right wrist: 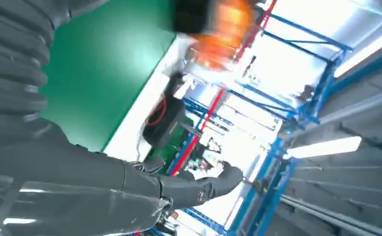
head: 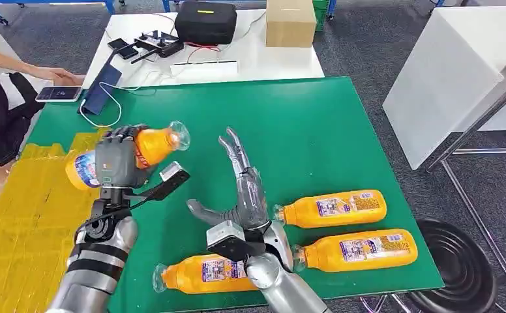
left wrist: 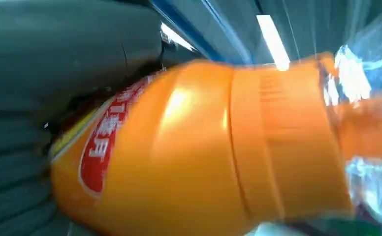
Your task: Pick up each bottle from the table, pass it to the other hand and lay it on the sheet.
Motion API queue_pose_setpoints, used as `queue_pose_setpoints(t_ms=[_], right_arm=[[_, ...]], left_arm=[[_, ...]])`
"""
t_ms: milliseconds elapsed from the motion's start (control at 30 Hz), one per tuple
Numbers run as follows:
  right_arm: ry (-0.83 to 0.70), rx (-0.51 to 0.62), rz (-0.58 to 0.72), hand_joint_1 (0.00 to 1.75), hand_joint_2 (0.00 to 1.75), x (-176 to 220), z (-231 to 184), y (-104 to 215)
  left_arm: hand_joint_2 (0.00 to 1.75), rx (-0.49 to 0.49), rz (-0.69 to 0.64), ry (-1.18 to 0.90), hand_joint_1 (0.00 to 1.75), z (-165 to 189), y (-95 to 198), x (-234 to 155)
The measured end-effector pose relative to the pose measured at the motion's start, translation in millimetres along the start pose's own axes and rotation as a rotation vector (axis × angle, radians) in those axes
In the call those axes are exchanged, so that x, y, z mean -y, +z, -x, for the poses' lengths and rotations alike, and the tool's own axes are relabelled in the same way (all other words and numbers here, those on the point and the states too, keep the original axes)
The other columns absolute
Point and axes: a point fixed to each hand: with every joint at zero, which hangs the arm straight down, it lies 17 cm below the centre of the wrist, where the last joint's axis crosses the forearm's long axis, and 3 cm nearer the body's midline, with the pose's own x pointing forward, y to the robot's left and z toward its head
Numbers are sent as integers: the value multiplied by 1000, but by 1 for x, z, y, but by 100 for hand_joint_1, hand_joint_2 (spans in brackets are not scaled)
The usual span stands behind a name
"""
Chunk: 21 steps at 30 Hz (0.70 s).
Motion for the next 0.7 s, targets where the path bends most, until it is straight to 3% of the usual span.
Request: queue_pose_setpoints(t_ms=[100,200,300,533,567,700], right_arm=[[0,18,20,0,175,9,-8,-3],[2,23,20,0,175,13,-11,-4],[3,30,22,0,175,15,-14,-4],[7,35,24,0,175,17,-15,-3],[8,36,24,0,175,17,-16,-3],[9,35,18,0,175,17,-15,-2]], left_arm=[[175,15,209,-76,175,19,25,65],[175,-41,377,-145,175,49,53,108],[175,-52,486,-178,175,66,72,132],[175,-46,563,-207,175,83,78,146],[175,-46,570,-210,2,84,79,147],[175,-42,519,-215,0,83,77,141]])
